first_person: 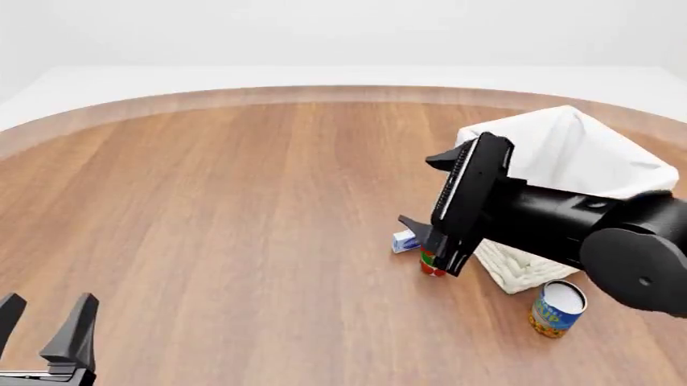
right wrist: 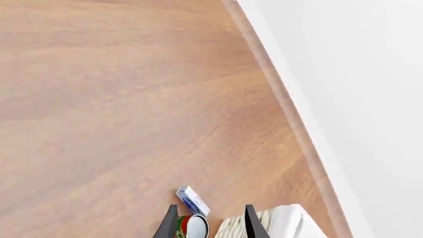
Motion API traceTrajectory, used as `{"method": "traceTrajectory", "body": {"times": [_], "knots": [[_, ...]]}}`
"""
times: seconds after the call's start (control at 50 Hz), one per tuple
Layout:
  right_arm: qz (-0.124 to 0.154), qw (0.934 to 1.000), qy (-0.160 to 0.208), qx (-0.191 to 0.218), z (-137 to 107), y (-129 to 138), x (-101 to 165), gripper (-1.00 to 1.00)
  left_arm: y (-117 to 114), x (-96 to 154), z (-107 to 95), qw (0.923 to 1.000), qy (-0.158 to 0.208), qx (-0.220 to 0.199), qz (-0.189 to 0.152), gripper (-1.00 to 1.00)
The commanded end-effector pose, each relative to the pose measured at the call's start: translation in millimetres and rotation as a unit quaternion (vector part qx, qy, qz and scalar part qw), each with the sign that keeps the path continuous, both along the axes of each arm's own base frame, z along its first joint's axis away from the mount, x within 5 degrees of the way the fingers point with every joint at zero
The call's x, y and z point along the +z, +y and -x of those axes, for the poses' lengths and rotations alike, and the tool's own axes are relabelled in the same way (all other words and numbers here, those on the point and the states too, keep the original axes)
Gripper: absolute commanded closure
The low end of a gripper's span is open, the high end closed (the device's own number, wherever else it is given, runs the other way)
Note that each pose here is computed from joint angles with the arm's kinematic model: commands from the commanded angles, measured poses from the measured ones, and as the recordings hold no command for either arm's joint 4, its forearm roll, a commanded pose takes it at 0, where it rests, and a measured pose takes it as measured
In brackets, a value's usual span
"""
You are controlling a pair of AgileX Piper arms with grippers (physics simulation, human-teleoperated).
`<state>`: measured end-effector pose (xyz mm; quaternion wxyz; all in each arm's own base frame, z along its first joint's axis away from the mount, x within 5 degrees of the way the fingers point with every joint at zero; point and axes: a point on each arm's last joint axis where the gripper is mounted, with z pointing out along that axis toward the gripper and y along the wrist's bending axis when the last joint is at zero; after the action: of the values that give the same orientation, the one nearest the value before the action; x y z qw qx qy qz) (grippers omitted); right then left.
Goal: Pick up the alphabet soup and the cream cheese box, and put them in the basket.
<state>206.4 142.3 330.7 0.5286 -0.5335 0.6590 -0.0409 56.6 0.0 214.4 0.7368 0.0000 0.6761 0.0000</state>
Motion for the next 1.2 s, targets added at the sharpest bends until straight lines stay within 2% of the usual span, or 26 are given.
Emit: {"method": "traceTrajectory", "body": {"times": [0.02,0.14,0.16,0.36,0.6,0.84,1.06,1.2], "knots": [[0.038,0.9990,0.009,0.020,-12,13,-5,-1.00,0,0,0,1.0000,0.000,0.000,0.000,-1.00],[0.064,0.9974,0.019,0.029,-19,17,-11,-1.00,0,0,0,1.0000,0.000,0.000,0.000,-1.00],[0.075,0.9964,0.022,0.032,-21,17,-15,-1.00,0,0,0,1.0000,0.000,0.000,0.000,-1.00],[0.112,0.9923,0.040,0.033,-34,17,-29,-1.00,0,0,0,1.0000,0.000,0.000,0.000,-1.00],[0.131,0.9883,0.062,0.048,-41,28,-29,-1.00,0,0,0,1.0000,0.000,0.000,0.000,-1.00],[0.181,0.9782,0.074,0.069,-50,29,-43,-1.00,0,0,0,1.0000,0.000,0.000,0.000,-1.00],[0.197,0.9744,0.078,0.075,-61,32,-48,-1.00,0,0,0,1.0000,0.000,0.000,0.000,-1.00],[0.216,0.9686,0.090,0.085,-63,32,-57,-1.00,0,0,0,1.0000,0.000,0.000,0.000,-1.00]]}}
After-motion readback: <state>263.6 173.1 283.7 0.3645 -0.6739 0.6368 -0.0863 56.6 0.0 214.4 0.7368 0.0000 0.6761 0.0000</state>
